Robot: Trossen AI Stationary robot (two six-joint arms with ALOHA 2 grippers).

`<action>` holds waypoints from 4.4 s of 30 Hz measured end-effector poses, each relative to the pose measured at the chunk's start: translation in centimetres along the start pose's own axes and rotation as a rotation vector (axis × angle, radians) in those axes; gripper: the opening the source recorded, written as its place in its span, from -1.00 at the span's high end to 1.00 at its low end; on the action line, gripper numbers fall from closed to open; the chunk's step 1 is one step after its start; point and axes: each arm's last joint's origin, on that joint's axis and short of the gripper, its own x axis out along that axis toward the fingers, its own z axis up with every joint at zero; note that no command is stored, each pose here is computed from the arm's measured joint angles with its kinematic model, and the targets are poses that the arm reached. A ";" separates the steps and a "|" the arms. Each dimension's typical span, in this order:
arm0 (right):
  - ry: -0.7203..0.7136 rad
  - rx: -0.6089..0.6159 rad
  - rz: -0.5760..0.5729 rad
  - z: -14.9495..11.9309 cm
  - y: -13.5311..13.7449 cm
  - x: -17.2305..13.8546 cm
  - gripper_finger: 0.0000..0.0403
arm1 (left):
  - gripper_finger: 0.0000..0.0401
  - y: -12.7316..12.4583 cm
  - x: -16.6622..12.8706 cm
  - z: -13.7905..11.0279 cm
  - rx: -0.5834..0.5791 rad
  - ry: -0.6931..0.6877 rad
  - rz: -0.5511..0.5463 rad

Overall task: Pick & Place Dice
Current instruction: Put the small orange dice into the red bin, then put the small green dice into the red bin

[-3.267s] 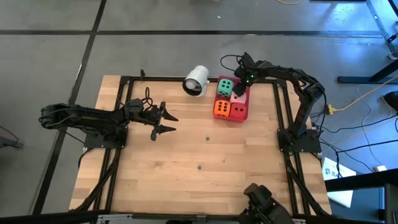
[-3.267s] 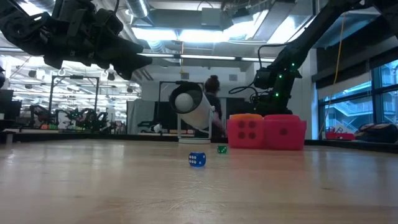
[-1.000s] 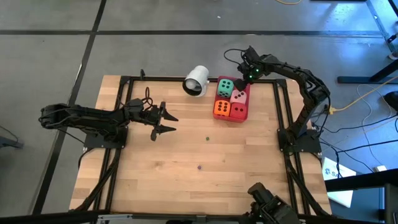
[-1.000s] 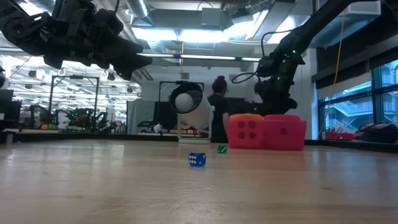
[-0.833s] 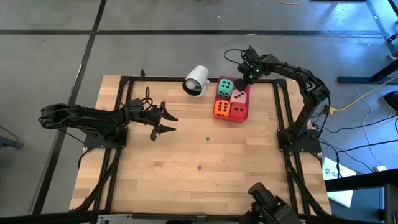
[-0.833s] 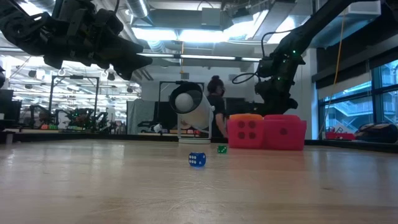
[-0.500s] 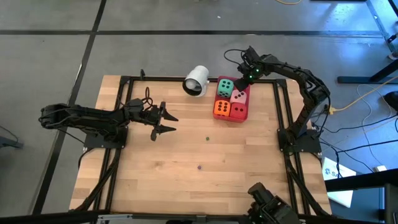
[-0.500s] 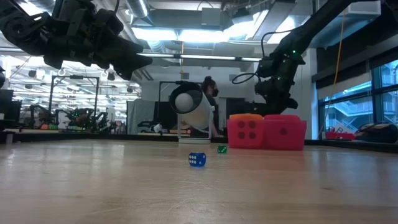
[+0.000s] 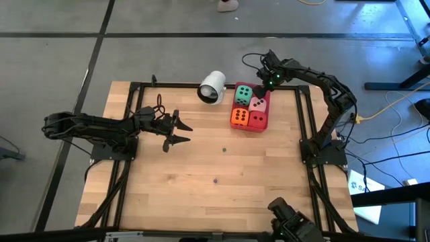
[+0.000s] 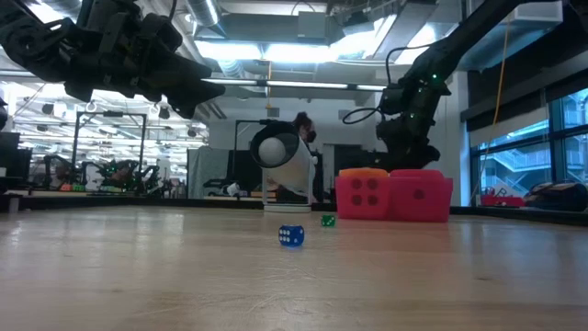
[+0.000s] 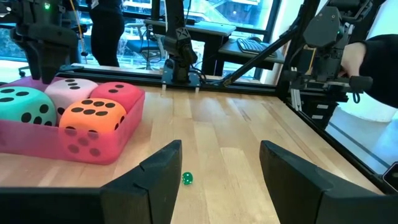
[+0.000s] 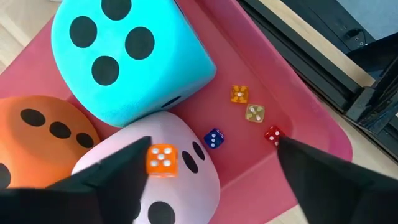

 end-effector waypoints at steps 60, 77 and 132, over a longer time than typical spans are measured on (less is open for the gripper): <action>-1.103 -0.605 0.442 -14.4 17.8 1.0 -0.36 | -0.05 -0.5 3.0 -0.8 -0.119 0.018 0.038; -1.088 -0.985 0.093 -15.3 25.1 2.3 -0.36 | -0.05 2.9 9.3 2.4 -0.414 -0.013 -0.131; -1.022 -0.971 -0.107 -16.1 27.0 1.0 -0.36 | -0.05 4.4 10.5 1.9 -0.298 0.041 -0.137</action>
